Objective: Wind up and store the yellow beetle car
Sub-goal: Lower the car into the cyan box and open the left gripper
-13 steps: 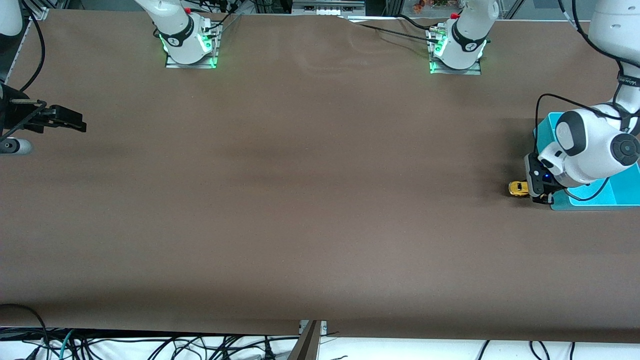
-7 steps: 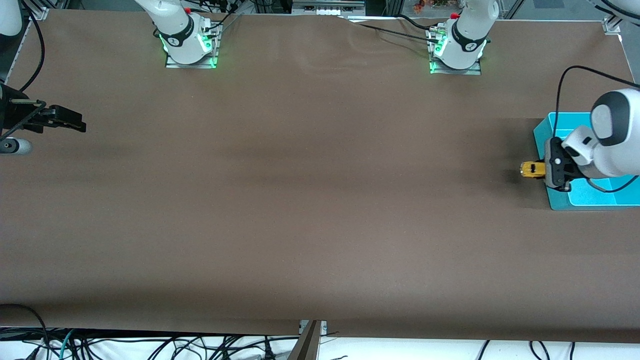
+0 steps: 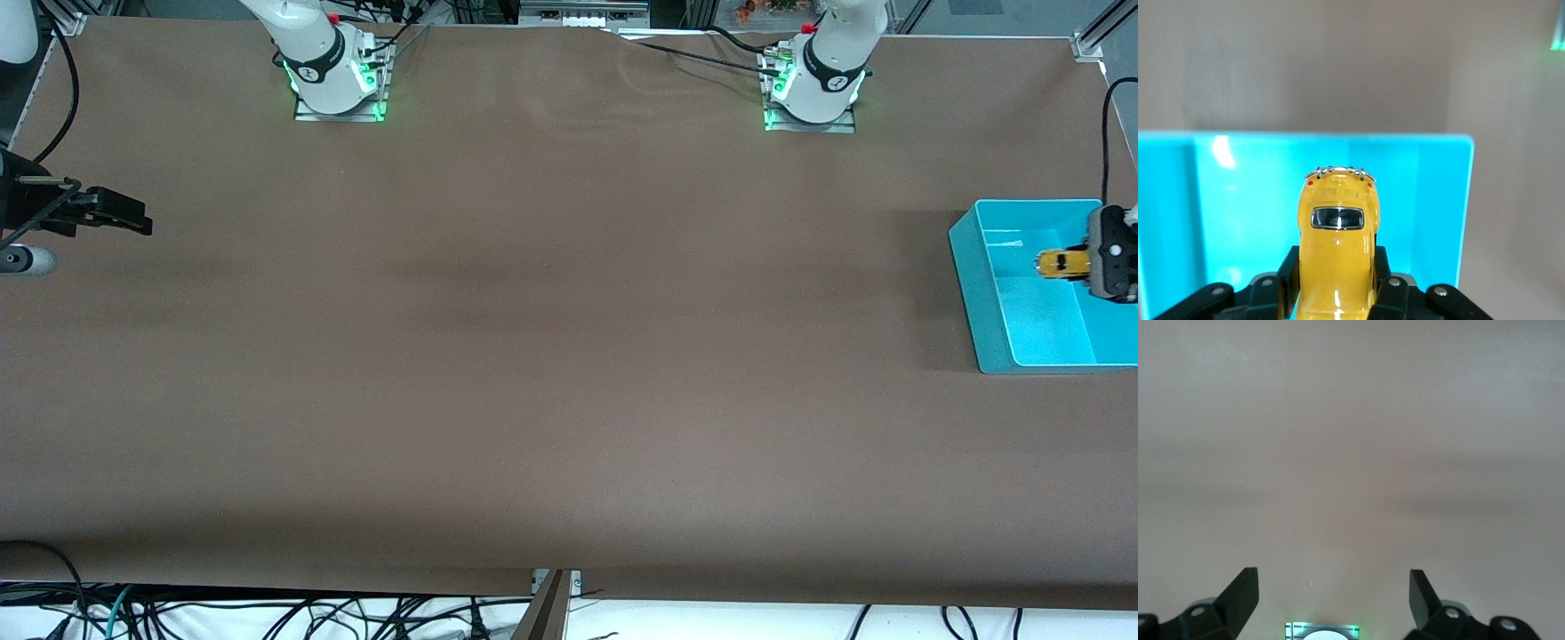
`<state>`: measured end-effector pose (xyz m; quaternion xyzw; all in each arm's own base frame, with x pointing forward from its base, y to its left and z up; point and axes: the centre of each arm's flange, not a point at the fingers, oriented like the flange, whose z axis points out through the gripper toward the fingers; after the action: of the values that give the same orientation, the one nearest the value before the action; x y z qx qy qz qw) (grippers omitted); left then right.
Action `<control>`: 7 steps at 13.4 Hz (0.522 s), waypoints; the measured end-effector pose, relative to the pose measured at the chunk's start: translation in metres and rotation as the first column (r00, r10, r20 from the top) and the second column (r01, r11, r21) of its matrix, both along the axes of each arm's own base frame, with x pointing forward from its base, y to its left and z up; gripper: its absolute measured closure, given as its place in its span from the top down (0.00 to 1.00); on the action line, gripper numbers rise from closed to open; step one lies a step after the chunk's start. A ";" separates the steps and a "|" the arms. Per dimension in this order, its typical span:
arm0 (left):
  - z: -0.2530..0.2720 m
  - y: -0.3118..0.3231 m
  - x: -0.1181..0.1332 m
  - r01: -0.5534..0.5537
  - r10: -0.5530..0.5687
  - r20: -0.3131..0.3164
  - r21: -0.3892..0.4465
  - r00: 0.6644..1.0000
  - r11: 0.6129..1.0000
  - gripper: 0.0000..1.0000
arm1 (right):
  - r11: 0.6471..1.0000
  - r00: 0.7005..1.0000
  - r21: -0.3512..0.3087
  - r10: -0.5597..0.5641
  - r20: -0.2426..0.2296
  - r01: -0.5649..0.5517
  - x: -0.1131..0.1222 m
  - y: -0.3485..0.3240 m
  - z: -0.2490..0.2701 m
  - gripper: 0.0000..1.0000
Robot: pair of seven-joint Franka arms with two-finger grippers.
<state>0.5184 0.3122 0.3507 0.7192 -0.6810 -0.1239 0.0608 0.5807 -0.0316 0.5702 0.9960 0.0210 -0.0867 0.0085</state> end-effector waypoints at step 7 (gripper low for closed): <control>-0.114 0.034 -0.064 0.012 -0.011 0.149 -0.008 0.989 1.000 0.46 | 1.000 1.000 0.000 -0.003 -0.002 0.003 0.001 -0.002 -0.002 1.00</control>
<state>0.4543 0.3460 0.2363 0.7223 -0.6882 -0.0671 0.0125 0.5813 -0.0336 0.5687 0.9959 0.0193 -0.0880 0.0085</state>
